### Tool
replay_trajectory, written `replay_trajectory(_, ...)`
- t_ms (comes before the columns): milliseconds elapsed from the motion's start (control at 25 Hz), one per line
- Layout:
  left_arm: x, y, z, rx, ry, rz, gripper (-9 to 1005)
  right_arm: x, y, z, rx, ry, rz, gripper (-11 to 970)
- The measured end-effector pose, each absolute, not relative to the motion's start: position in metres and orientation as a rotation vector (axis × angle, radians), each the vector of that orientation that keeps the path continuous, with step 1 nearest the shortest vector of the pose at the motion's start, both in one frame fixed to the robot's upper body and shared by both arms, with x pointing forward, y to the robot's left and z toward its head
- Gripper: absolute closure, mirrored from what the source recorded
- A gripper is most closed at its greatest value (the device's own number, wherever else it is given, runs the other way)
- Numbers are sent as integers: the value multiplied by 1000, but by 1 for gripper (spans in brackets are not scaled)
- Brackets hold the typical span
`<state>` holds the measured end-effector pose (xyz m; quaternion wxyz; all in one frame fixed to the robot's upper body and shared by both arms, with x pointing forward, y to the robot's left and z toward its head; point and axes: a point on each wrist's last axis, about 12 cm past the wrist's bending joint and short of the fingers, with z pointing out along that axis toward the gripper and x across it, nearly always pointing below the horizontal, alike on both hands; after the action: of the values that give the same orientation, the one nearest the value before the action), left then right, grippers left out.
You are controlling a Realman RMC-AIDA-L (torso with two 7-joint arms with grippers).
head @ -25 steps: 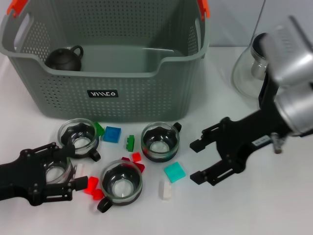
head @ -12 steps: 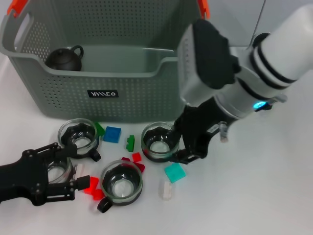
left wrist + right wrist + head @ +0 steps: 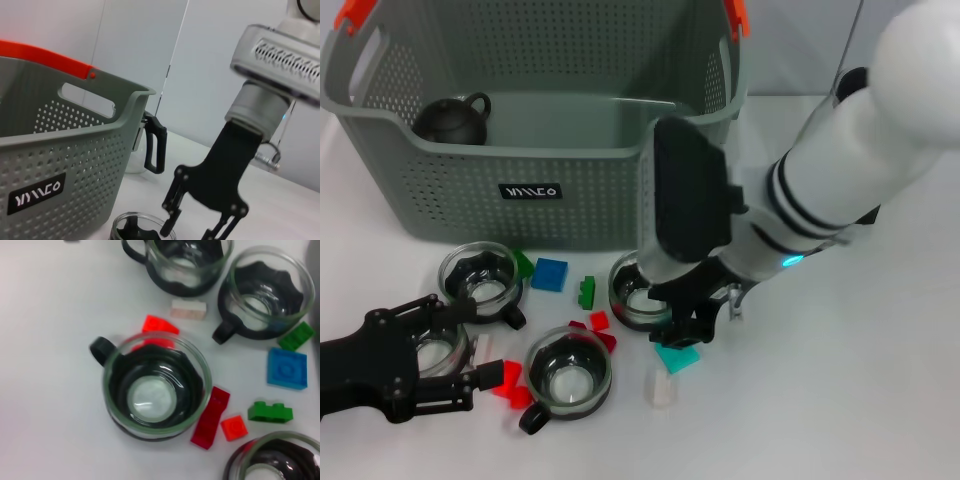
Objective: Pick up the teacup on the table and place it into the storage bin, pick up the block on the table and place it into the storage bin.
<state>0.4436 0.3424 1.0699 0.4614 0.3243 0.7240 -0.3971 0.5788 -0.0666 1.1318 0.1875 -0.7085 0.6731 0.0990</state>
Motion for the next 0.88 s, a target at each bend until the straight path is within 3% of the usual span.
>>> replay_trajectory(400,444,341,1067,786,1785,-984,79,581,-63,1108,-1943,1918,234,540)
replay_trajectory(760,442,341,1066,779,1788,-984,79,582,-62,1108,-1922,1946,238,588)
replay_trajectory(880,441,341,1066,778,1788,-985,79,583,-63,1109,-1901,1963,257,673)
